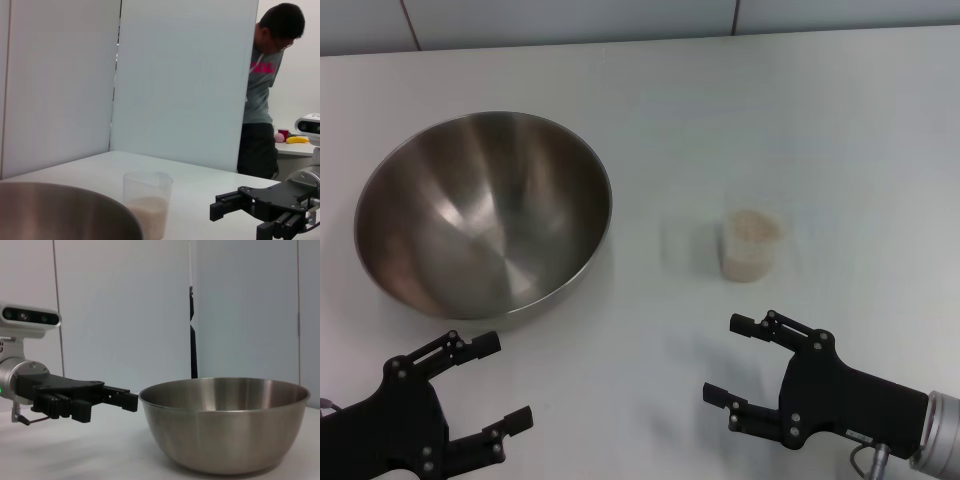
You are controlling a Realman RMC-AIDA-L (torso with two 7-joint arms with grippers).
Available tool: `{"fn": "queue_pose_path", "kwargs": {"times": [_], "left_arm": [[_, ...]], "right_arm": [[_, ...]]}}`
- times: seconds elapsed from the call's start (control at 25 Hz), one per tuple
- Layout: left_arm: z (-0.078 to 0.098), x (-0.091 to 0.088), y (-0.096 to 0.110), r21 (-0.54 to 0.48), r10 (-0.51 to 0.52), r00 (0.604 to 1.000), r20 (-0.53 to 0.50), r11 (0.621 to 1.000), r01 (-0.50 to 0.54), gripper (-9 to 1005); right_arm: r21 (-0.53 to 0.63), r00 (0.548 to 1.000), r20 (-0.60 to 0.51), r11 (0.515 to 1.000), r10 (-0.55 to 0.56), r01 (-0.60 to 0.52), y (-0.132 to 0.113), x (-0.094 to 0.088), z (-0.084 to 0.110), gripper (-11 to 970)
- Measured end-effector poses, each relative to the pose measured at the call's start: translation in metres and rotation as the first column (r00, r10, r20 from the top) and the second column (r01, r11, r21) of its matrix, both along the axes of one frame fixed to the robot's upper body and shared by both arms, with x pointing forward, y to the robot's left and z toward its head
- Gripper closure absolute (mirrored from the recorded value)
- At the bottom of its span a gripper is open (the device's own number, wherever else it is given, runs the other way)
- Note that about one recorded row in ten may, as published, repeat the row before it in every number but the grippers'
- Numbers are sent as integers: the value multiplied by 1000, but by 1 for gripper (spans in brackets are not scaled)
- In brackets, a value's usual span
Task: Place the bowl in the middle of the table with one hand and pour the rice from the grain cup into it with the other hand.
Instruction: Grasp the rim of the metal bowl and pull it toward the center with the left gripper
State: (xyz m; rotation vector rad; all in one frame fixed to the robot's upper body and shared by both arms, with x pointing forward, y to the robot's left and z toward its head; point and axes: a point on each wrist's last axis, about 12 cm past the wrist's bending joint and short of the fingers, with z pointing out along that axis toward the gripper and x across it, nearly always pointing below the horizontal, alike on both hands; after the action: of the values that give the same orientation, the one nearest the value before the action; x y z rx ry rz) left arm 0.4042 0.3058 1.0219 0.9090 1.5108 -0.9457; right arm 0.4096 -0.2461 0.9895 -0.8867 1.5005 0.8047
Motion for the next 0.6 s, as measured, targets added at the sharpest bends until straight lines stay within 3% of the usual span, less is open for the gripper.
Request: {"fn": "queue_pose_path", "kwargs": {"times": [0.6], "left_arm": [[3,-1,-1,-23,-8,1000,9,1000,8,174]], "right_arm": [[1,1000,1,1000,1,-1,1,0,0,172]]}}
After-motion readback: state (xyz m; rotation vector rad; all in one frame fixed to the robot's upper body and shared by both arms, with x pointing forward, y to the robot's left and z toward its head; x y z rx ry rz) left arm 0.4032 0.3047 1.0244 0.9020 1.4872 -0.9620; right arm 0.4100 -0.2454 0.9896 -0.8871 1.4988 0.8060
